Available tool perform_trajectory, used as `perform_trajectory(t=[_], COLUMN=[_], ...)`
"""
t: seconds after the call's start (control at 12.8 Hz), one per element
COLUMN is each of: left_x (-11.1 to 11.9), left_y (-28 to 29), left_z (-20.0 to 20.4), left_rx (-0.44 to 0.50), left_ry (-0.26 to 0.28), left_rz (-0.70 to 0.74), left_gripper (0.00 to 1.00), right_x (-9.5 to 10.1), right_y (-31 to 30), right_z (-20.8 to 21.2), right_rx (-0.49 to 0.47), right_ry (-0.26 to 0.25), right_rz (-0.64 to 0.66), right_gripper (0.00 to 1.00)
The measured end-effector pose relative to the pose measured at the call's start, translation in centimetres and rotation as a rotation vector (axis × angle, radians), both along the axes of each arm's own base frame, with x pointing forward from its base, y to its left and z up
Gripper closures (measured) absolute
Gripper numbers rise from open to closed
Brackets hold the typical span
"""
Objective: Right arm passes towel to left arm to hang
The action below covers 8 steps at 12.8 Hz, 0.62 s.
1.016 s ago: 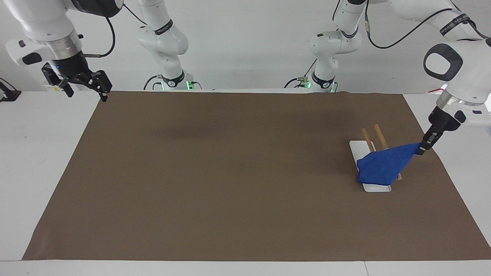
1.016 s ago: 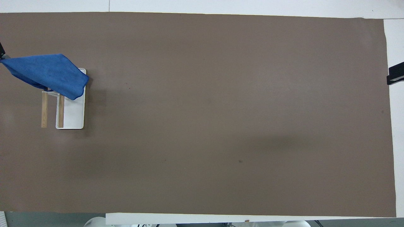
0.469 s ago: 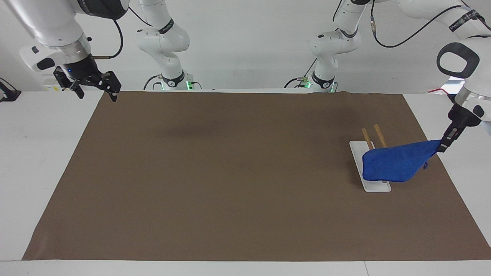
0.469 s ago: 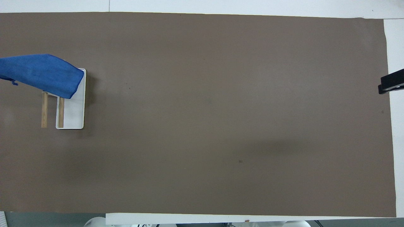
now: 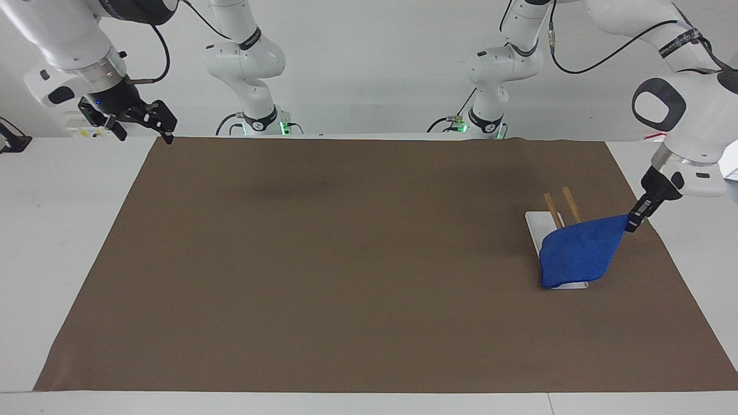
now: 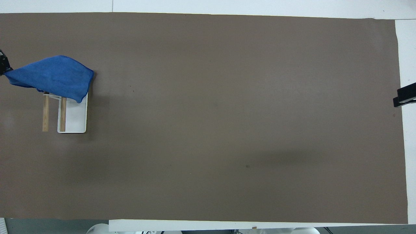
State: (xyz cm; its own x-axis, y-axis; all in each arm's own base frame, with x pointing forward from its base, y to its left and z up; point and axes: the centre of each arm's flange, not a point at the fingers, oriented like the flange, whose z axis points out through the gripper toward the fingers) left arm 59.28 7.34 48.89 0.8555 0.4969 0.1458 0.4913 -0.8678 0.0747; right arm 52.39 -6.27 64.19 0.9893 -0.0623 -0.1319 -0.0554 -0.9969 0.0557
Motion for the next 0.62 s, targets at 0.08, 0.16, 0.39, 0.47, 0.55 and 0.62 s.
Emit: perform_trajectory(t=[0.08,0.16,0.39,0.47,0.55,0.62], left_x=[-0.9,-1.9,-3.7,-3.7,-3.6,-3.4], left_y=[0.2,0.7,2.5,2.6,2.5,2.4], left_z=[-0.7,-1.4,-2.0,-1.7,-1.2,-0.6], left_rx=[0.001,0.003,0.005,0.007,0.009,0.012], left_ry=[0.016,0.027,0.033,0.023,0.009,-0.002], left_rz=[-0.011,-0.025,-0.024,-0.022,-0.023,-0.026], left_gripper=[0.98,0.98,0.86,0.74,0.61,0.48], right_x=[0.0,0.0,-0.1,-0.1,-0.1,-0.1], right_y=[0.1,0.1,0.4,0.6,0.8,0.8], right_z=[0.0,0.0,-0.2,-0.2,-0.2,-0.2], right_rx=[0.001,0.001,0.015,0.036,0.053,0.058], right_ry=[0.001,0.001,0.013,0.014,0.012,0.012], right_rz=[0.002,0.003,0.005,0.006,0.007,0.007], right_gripper=[0.0,0.0,0.0,0.0,0.0,0.0])
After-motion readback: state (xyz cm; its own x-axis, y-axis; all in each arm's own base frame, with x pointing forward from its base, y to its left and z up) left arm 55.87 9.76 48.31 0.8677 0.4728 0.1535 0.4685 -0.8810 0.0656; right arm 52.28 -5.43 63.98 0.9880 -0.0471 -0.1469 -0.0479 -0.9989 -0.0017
